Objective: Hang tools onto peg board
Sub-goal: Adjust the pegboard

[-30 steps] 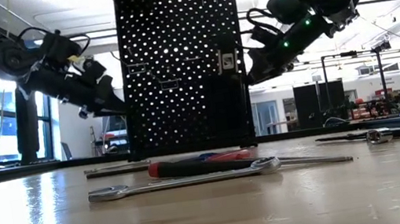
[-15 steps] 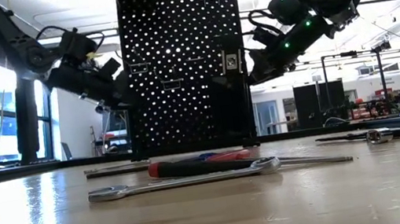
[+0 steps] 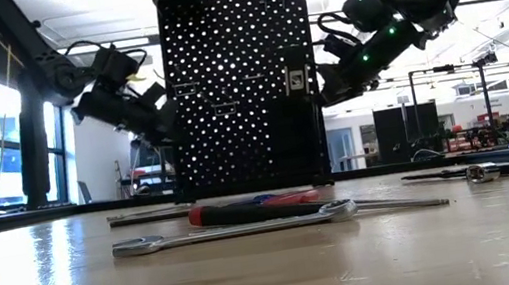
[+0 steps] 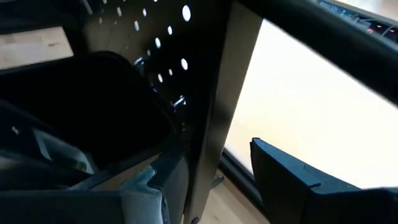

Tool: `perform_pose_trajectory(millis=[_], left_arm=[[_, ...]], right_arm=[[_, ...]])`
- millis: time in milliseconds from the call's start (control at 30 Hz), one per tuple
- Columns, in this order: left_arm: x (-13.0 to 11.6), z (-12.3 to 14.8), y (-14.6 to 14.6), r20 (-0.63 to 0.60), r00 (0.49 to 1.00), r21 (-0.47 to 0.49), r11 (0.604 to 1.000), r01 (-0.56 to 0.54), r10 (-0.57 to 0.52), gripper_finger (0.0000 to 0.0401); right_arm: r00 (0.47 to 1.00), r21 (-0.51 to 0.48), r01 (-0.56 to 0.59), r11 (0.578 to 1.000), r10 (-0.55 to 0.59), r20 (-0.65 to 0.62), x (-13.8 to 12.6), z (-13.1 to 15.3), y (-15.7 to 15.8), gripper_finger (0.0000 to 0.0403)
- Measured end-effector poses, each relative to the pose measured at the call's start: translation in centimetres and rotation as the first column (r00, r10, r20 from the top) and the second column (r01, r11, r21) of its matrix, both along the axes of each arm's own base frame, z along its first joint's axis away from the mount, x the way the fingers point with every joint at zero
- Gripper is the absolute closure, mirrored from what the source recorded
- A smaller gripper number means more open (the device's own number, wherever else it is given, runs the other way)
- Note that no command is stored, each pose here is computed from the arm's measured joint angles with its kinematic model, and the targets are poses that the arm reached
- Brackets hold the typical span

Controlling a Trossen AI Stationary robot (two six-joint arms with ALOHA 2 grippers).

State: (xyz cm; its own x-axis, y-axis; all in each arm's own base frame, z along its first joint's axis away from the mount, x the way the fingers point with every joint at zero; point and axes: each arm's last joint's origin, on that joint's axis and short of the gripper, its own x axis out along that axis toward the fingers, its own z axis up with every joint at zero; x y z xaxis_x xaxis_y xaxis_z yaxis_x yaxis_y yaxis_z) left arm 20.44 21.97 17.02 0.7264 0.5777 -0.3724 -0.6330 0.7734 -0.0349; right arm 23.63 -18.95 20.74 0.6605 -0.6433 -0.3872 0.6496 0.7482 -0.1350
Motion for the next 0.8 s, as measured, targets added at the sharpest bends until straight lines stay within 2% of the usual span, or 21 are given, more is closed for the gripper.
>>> perform_pose_trajectory(millis=[800], left_arm=[[0.4,1.2,-0.4,-0.028,0.999,0.014,1.0,0.027,-0.027,0.0261]], right_arm=[[1.0,0.024,0.009,1.0,-0.01,0.01,-0.7,0.5,-0.1,0.0237]])
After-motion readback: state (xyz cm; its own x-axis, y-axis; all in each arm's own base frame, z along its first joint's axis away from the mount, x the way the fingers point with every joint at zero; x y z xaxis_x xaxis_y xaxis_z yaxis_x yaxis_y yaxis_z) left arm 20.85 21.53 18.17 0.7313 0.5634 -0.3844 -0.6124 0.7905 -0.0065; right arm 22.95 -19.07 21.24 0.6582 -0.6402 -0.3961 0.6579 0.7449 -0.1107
